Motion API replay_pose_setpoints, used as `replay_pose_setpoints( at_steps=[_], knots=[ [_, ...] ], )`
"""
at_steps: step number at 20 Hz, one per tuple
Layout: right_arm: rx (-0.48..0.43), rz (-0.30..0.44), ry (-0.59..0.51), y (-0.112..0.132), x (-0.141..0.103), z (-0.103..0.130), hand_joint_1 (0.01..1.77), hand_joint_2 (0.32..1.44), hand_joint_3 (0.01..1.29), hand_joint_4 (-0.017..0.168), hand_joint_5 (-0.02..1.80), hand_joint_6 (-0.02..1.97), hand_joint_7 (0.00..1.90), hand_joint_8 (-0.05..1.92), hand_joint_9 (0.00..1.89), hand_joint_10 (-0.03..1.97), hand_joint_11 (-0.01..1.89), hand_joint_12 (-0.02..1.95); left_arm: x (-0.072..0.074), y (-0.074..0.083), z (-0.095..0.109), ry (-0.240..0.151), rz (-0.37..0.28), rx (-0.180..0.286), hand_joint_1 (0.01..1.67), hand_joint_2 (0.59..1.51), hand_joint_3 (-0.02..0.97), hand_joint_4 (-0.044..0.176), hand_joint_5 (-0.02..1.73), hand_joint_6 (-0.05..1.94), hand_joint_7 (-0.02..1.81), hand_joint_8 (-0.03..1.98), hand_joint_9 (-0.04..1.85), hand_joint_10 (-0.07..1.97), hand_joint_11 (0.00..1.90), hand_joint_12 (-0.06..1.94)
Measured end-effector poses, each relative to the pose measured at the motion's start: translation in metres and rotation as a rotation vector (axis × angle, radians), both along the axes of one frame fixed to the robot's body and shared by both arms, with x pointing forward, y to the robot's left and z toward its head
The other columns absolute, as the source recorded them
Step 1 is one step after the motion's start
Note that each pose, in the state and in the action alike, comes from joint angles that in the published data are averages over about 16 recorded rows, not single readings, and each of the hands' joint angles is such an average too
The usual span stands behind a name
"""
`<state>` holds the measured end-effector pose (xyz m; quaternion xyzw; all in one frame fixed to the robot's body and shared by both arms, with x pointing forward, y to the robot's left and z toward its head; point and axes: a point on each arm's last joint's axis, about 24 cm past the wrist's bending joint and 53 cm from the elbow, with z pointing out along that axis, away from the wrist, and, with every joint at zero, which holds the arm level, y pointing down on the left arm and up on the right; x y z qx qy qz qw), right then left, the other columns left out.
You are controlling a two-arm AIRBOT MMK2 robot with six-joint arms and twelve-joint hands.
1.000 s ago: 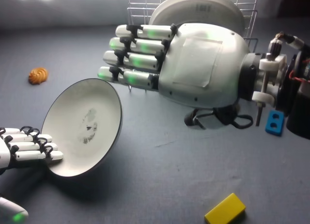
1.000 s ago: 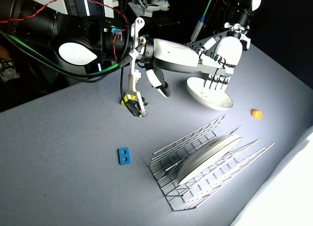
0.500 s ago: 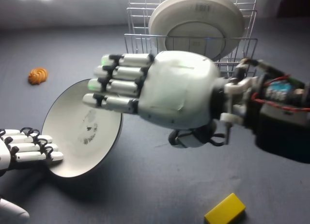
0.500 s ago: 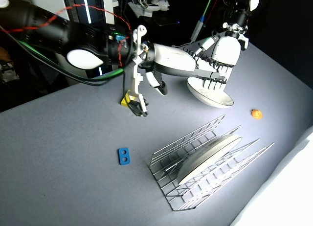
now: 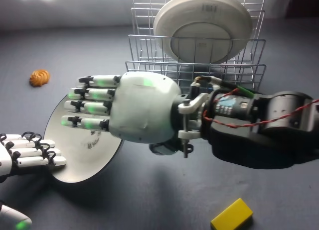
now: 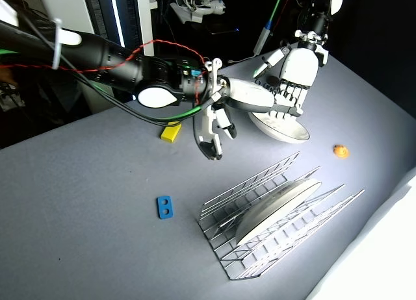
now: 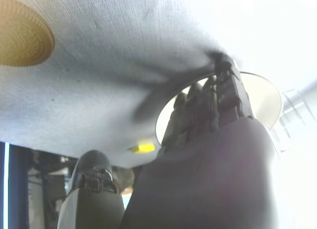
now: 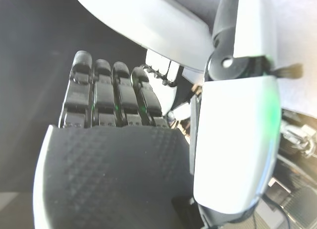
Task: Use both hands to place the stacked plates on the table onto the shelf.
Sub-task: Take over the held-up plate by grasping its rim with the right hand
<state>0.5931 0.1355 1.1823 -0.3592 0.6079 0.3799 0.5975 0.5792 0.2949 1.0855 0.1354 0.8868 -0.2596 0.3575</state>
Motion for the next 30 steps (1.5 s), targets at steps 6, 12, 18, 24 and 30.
replay_pose_setpoints(
  at_steps=[6,12,18,24,30],
  knots=[
    [-0.019,0.005,-0.038,0.018,0.010,-0.007,1.19,0.81,0.02,0.003,0.02,0.04,0.02,0.01,0.01,0.02,0.01,0.28,0.000,0.000,0.000,0.002,0.002,-0.002,0.02,1.112,0.010,-0.002,-0.01,0.00,-0.01,-0.01,-0.03,-0.05,0.03,0.05],
    [-0.020,0.002,-0.042,0.030,0.017,-0.011,1.17,0.86,0.01,0.003,0.04,0.04,0.03,0.01,0.03,0.02,0.01,0.42,-0.001,0.000,-0.001,0.004,0.003,-0.004,0.02,1.110,0.009,-0.002,-0.01,0.01,-0.01,-0.01,-0.03,-0.05,0.03,0.04],
    [-0.011,0.001,-0.036,0.040,0.020,-0.012,1.17,0.91,0.01,0.003,0.21,0.04,0.22,0.01,0.21,0.04,0.06,0.74,0.000,0.000,0.000,0.005,0.004,-0.008,0.02,1.108,0.009,-0.001,-0.01,0.00,-0.01,-0.02,-0.03,-0.05,0.03,0.04],
    [-0.002,0.001,-0.039,0.046,0.021,-0.010,1.19,0.96,0.01,0.001,0.50,0.08,0.54,0.04,0.53,0.12,0.26,1.01,0.000,0.000,0.000,0.005,0.006,-0.012,0.02,1.111,0.009,-0.002,-0.01,0.00,-0.01,-0.01,-0.03,-0.05,0.03,0.04],
    [0.006,0.000,-0.050,0.046,0.022,-0.006,1.22,0.98,0.02,-0.004,0.74,0.27,0.84,0.34,0.86,0.53,0.55,1.19,0.001,0.000,0.002,0.004,0.011,-0.024,0.02,1.115,0.010,-0.005,-0.01,-0.02,-0.01,-0.02,-0.03,-0.05,0.03,0.04]
  ],
)
